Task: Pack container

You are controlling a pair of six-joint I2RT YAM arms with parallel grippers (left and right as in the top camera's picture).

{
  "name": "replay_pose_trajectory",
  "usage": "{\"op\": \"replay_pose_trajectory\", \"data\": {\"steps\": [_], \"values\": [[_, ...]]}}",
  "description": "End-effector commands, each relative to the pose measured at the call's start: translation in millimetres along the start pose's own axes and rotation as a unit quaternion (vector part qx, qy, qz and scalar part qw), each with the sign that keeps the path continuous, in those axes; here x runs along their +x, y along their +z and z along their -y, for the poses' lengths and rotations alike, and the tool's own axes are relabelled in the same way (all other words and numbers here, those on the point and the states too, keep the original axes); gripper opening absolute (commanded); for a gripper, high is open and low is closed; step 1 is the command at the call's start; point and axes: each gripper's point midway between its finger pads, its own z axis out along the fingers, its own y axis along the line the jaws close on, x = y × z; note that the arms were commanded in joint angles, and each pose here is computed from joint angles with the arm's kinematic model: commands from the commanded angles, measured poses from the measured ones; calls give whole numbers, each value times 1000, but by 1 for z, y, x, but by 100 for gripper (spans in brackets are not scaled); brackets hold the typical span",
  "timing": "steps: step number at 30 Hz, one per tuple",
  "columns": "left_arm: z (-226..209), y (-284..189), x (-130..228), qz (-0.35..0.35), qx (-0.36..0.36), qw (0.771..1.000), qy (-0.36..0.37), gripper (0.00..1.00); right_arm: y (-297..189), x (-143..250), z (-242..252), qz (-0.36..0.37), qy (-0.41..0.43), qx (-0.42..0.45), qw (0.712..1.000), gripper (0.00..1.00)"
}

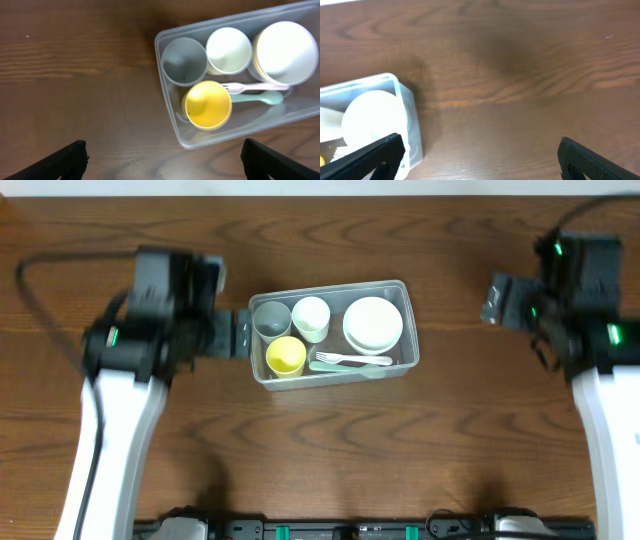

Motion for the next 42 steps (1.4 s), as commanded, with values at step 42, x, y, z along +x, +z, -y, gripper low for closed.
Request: {"op": "replay_pose_trajectory", "data": {"steps": [42], "values": [[-7, -48, 141, 187, 16, 981, -44, 98, -36, 153, 13, 193, -27, -76, 978, 99]]}}
